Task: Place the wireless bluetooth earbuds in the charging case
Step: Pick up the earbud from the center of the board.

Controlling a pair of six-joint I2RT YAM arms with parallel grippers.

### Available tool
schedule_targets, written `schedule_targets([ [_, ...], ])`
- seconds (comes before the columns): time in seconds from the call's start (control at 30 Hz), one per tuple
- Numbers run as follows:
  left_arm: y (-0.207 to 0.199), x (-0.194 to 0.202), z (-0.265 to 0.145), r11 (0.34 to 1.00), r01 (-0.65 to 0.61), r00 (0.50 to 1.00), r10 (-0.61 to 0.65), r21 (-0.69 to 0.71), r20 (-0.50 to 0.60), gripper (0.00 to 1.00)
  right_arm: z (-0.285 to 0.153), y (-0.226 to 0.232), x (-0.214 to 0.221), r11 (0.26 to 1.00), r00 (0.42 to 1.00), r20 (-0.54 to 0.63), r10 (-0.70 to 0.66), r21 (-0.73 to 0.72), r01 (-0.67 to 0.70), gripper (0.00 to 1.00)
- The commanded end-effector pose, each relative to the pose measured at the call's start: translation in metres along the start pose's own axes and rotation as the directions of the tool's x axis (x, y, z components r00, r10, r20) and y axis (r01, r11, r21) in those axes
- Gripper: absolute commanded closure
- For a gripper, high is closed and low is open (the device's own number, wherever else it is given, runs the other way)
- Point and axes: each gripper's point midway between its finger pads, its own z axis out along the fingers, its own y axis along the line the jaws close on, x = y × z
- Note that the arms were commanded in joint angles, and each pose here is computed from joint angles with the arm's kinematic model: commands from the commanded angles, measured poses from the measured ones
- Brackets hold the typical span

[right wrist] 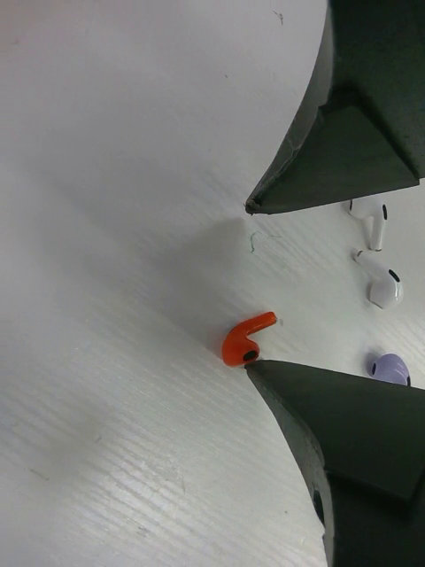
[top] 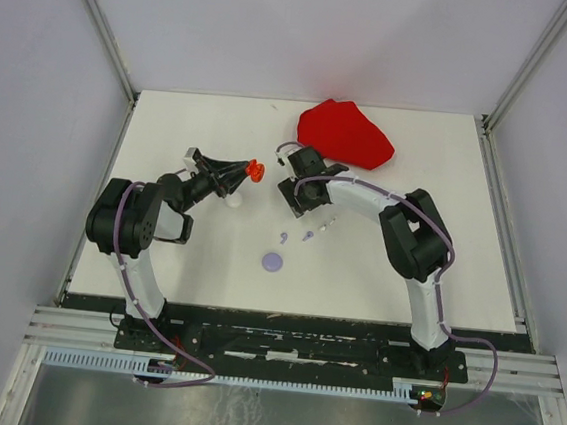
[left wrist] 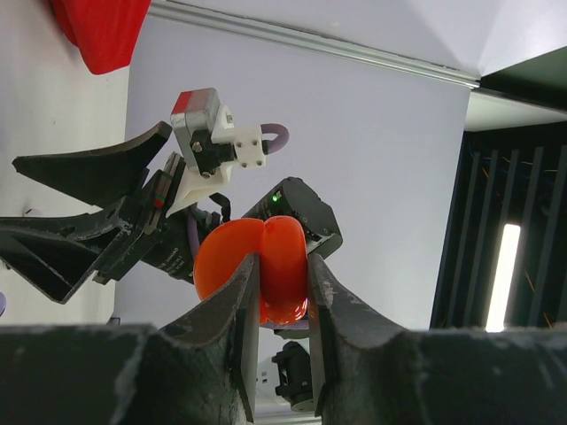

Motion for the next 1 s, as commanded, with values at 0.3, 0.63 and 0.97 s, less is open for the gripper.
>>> schedule_targets([
  [0.3, -0.041, 0.02, -0.01, 0.978, -0.142, 0.987, 0.152, 0.154, -0.055, 0.97, 0.009, -0.005, -0.024, 0.999, 0.999, 0.029, 0.021, 0.038, -0.022, 0.25],
  [0.63, -0.04, 0.02, -0.012, 0.978, -0.143, 0.987, 0.152, 0.152, -0.051, 0.97, 0.008, 0.006, -0.023, 0.999, 0.999, 0.013, 0.046, -0.022, -0.046, 0.31],
  [0.97, -0.04, 0.021, -0.013, 0.978, -0.143, 0.987, 0.152, 0.15, -0.05, 0.97, 0.009, 0.018, -0.014, 0.994, 0.997, -0.019, 0.077, -0.079, -0.078, 0.52],
])
